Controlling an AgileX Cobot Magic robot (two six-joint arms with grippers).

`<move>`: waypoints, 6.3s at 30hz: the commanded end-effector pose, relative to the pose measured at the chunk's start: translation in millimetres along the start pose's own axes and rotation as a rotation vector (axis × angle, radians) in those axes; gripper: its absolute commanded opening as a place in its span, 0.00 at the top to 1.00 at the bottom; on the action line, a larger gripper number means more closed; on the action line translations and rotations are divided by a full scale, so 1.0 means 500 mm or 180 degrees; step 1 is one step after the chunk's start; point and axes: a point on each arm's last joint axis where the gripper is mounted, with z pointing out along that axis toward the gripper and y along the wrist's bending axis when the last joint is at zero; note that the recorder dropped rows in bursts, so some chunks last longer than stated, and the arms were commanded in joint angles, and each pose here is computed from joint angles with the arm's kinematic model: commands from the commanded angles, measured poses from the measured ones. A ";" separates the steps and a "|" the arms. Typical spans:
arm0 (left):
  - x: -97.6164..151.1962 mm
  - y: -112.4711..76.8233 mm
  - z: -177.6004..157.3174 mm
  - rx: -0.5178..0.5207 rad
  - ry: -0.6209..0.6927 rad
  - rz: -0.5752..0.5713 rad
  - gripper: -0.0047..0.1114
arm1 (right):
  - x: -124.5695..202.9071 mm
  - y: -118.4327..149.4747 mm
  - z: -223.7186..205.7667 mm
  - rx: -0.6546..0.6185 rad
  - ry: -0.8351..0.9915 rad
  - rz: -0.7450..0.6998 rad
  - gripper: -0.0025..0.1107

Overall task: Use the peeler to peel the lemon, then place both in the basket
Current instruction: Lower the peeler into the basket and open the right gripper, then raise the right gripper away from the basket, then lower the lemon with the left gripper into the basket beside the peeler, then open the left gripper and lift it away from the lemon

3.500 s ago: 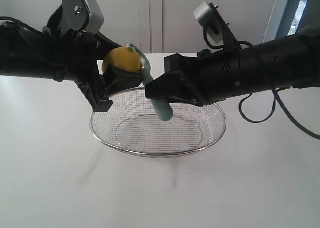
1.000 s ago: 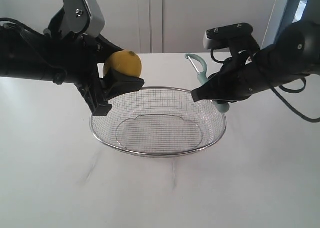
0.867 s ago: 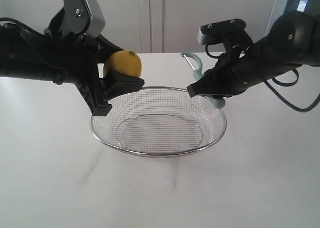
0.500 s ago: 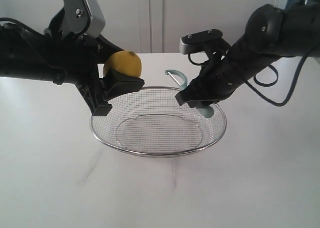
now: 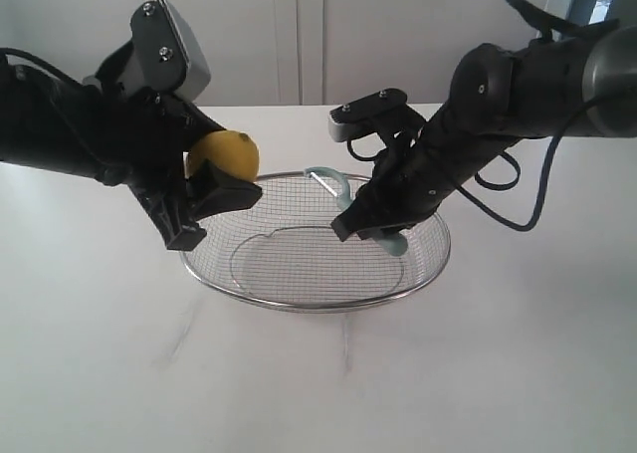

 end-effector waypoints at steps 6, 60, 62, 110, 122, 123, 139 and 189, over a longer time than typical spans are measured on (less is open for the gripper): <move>0.036 0.028 -0.018 -0.0111 0.0364 -0.0043 0.96 | -0.005 -0.005 0.007 0.0069 -0.0093 -0.0059 0.98; 0.057 0.060 -0.034 -0.0323 0.0424 -0.0161 0.96 | -0.007 -0.014 0.035 0.0140 -0.0168 -0.0023 0.58; 0.057 0.060 -0.034 -0.0323 0.0424 -0.0161 0.96 | -0.018 -0.011 0.005 0.0168 -0.0295 -0.0044 0.58; -0.049 0.100 0.252 0.0061 0.1853 -0.0874 0.96 | 0.154 0.051 -0.420 0.0679 -0.0264 0.0144 0.98; 0.019 0.092 0.331 0.0154 0.2074 -0.0905 0.96 | 0.154 0.051 -0.420 0.0676 -0.0259 0.0165 0.98; 0.022 0.091 0.334 0.0161 0.2088 -0.0907 0.96 | 0.154 0.051 -0.420 0.0676 -0.0259 0.0165 0.98; 0.053 0.084 0.361 0.0221 0.2228 -0.0894 0.86 | 0.154 0.052 -0.420 0.0671 -0.0260 0.0167 0.98; -0.096 0.133 0.082 -0.0148 0.1961 -0.1320 0.96 | 0.154 0.053 -0.428 0.0698 -0.0345 0.0155 0.98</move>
